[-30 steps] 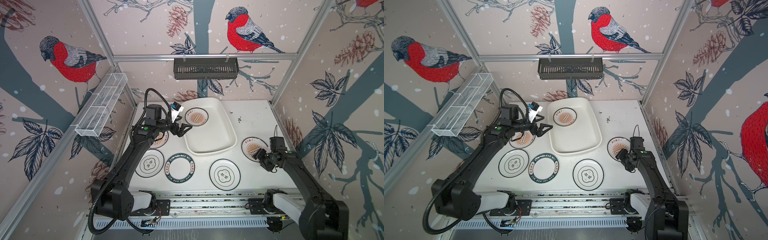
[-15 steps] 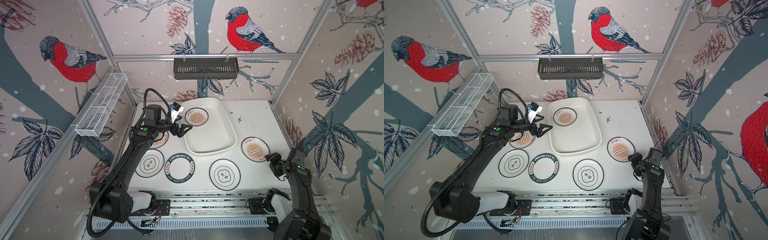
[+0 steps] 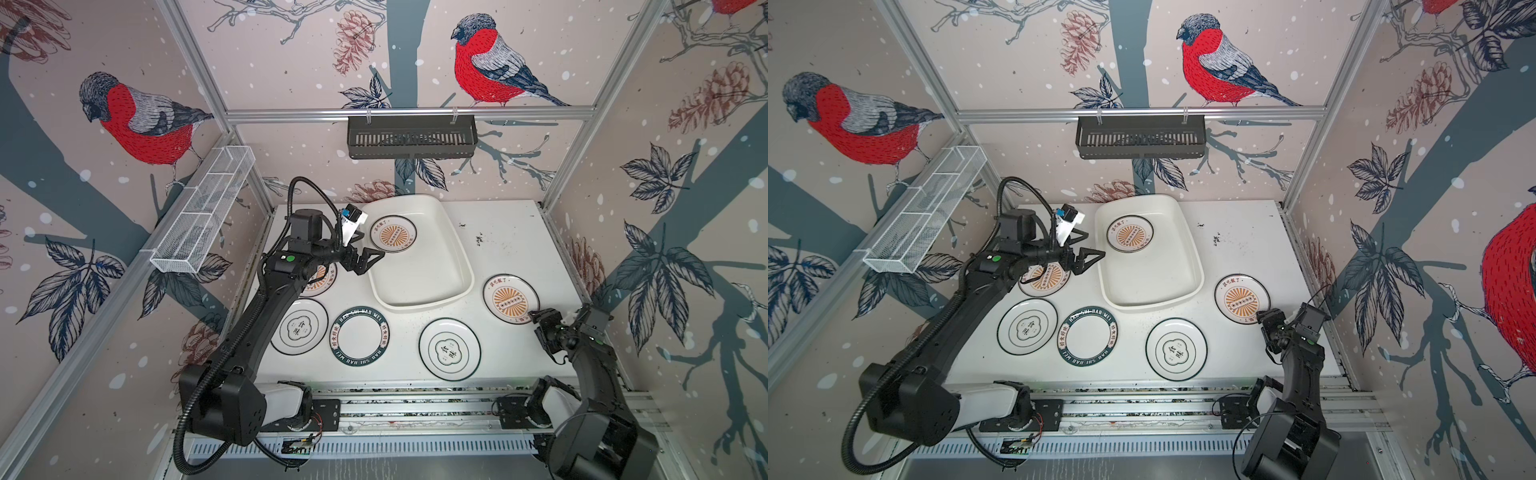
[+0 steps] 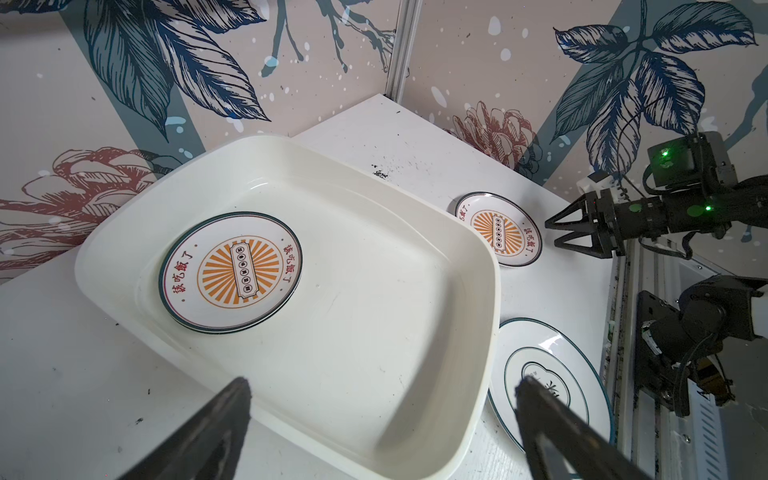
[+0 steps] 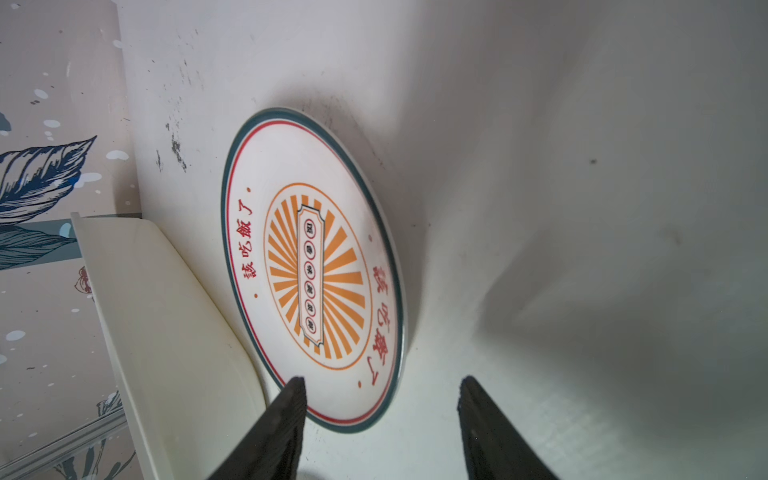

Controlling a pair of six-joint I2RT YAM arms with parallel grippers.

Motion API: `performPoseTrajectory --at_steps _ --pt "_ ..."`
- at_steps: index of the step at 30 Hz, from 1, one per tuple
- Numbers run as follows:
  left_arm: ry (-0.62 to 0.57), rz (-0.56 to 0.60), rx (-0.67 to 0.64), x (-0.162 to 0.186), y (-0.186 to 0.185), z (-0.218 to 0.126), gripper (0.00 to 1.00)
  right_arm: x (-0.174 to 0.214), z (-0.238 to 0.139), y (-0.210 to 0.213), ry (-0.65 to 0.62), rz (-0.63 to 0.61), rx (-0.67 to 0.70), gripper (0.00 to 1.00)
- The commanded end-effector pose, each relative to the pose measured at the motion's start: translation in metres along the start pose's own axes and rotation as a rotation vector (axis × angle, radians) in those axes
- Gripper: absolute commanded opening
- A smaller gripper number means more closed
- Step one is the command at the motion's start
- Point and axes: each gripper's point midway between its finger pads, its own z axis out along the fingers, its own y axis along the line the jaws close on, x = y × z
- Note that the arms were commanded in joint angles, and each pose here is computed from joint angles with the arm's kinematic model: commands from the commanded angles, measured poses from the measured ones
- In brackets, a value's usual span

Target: Place the plates into the plastic bin on the countertop

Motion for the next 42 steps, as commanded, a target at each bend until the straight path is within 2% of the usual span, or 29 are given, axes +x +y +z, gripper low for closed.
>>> performPoseTrajectory --at_steps 1,5,19,42 --pt "-0.017 0.017 0.012 -0.005 -0.002 0.000 0.98 -0.003 0.004 0.006 0.004 -0.006 -0.037 0.60" --pt "-0.009 0.021 0.008 -0.003 -0.001 0.001 0.98 -0.002 0.009 0.003 0.010 0.004 -0.044 0.58" --pt "0.000 0.016 0.004 0.001 0.001 0.003 0.98 -0.008 0.022 0.004 -0.031 0.027 -0.131 0.38" --pt "0.001 0.013 0.001 0.002 0.001 0.003 0.98 -0.016 0.036 -0.010 -0.066 0.033 -0.119 0.24"
